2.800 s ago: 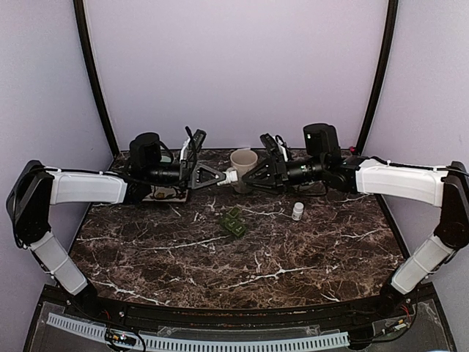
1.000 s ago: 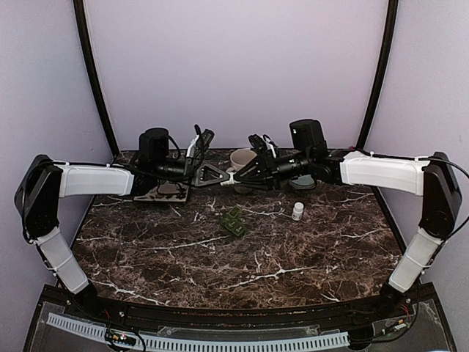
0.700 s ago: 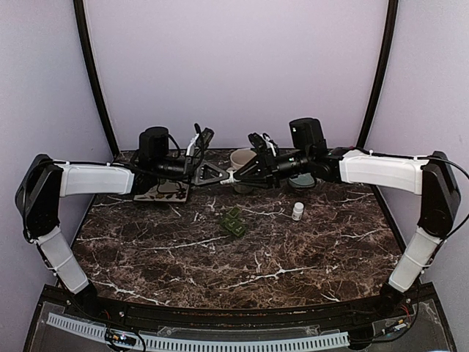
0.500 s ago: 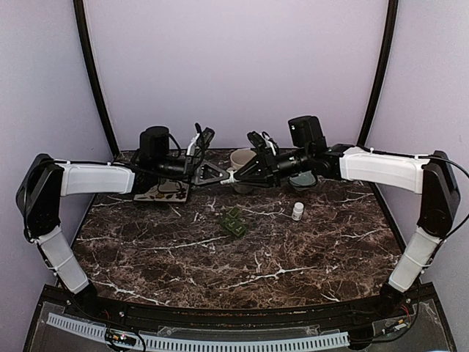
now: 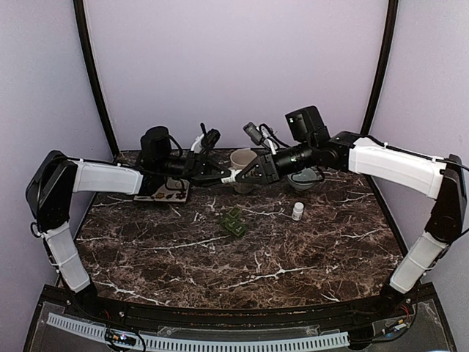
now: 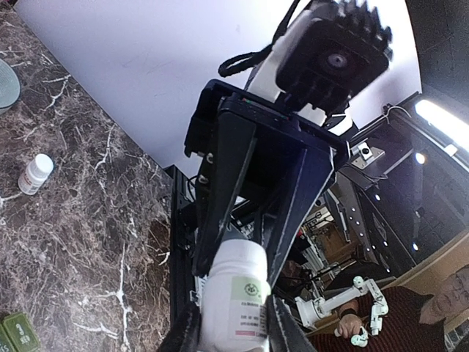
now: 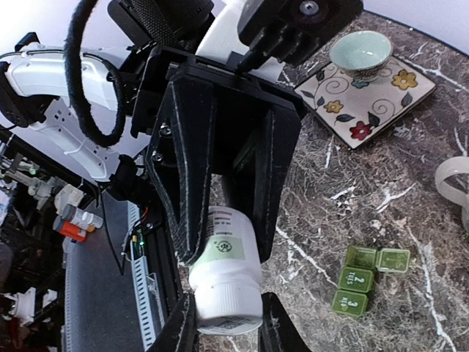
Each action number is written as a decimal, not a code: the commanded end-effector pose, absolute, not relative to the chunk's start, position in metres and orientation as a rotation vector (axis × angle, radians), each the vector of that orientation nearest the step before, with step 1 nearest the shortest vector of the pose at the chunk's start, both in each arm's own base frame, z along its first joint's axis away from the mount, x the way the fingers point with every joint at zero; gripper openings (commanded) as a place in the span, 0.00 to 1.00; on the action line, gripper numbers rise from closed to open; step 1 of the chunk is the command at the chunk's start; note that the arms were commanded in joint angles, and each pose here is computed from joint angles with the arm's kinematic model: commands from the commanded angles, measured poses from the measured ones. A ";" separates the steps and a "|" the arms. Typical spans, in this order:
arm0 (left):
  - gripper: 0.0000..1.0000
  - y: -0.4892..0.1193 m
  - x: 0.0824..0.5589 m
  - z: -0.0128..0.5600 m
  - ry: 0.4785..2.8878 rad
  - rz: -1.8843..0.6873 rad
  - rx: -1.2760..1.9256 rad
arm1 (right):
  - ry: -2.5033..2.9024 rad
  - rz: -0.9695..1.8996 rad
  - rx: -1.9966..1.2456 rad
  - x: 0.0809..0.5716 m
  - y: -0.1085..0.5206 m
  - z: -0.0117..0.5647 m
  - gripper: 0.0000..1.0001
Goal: Sort the pills into containers
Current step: Unscrew the lid of the pill bottle.
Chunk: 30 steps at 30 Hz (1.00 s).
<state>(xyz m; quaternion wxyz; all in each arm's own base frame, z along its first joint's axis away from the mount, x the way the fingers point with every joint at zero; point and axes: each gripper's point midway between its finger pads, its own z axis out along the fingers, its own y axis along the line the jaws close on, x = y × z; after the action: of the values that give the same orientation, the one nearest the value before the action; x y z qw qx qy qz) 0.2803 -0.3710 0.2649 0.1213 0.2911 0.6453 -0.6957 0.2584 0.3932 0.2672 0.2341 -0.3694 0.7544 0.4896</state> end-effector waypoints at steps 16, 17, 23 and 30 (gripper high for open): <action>0.07 -0.366 0.257 0.305 1.741 -2.257 0.960 | 1.766 0.763 -1.069 0.269 0.379 0.286 0.00; 0.07 -0.366 0.256 0.306 1.739 -2.261 0.964 | 1.761 0.747 -1.069 0.269 0.379 0.285 0.00; 0.06 -0.367 0.251 0.305 1.745 -2.266 0.983 | 1.716 0.679 -1.055 0.269 0.375 0.289 0.02; 0.06 -0.369 0.248 0.301 1.759 -2.266 1.004 | 1.728 0.683 -1.059 0.268 0.376 0.291 0.25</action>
<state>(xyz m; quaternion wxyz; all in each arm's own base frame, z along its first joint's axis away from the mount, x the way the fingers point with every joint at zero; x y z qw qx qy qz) 0.2663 -0.3726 0.2815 0.0338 0.2759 0.6020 -0.7485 0.2470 0.3894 0.2850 0.4501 -0.4595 0.6937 0.3241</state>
